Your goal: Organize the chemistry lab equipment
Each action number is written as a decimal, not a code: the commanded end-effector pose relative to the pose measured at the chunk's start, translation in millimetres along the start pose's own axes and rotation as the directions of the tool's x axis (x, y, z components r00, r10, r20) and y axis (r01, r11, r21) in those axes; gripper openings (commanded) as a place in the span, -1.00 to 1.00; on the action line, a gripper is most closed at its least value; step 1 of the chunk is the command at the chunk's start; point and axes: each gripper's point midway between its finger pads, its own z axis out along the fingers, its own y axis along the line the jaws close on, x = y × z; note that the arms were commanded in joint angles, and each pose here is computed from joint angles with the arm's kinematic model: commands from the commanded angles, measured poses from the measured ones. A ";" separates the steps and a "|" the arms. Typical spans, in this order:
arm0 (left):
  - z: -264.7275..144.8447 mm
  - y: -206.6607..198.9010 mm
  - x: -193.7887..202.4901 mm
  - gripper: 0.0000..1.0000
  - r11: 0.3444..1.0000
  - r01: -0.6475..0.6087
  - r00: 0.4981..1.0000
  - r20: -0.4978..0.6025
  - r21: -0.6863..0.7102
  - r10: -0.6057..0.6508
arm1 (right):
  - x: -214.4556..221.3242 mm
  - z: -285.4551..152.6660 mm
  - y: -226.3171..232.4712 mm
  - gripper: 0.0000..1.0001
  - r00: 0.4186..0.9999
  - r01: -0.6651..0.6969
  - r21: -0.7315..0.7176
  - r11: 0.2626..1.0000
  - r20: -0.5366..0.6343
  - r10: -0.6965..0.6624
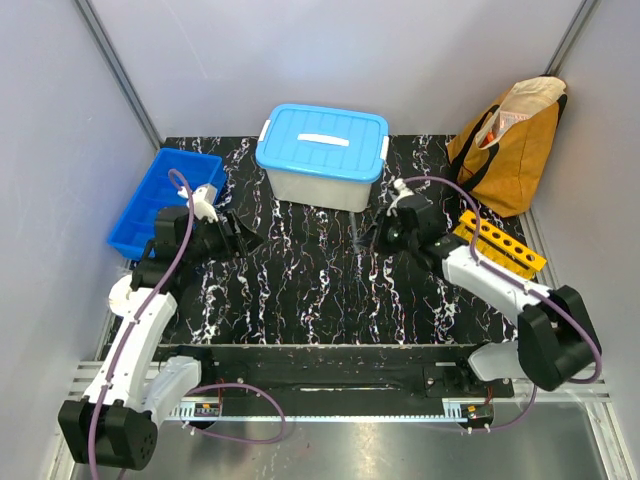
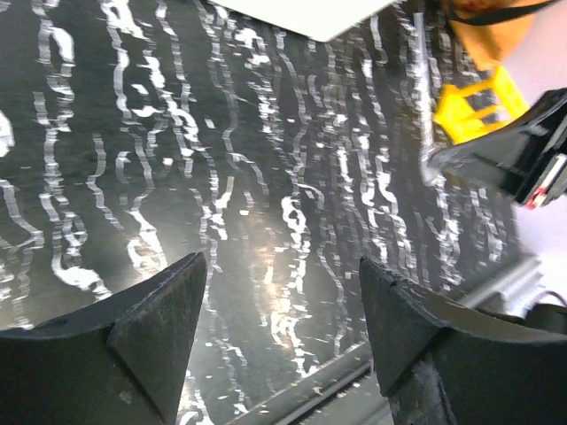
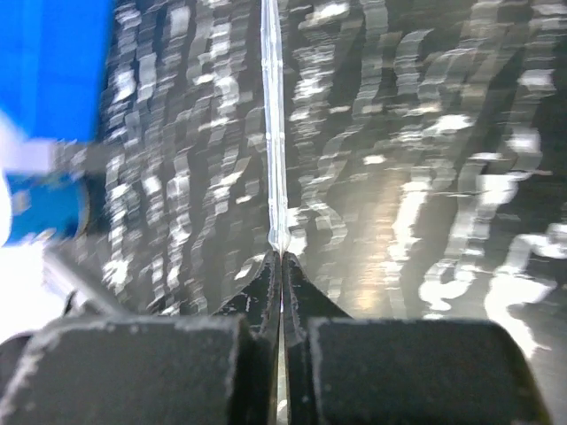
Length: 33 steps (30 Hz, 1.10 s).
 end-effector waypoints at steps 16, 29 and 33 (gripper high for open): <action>18.6 -99.6 -1.2 0.36 0.879 0.105 0.994 -0.050 0.465 -0.092 | 36.5 -35.4 195.3 -1.00 0.996 0.041 -0.622 0.782 -0.036 -0.081; 41.5 -93.0 4.2 0.02 0.903 0.142 0.990 -0.067 0.405 -0.126 | 60.1 -43.4 206.3 -1.00 0.989 0.031 -0.665 0.746 -0.087 -0.118; 44.3 -90.2 10.4 -0.33 0.902 0.161 0.987 -0.081 0.400 -0.140 | 64.0 -38.8 203.1 -1.00 0.990 0.016 -0.658 0.753 -0.098 -0.106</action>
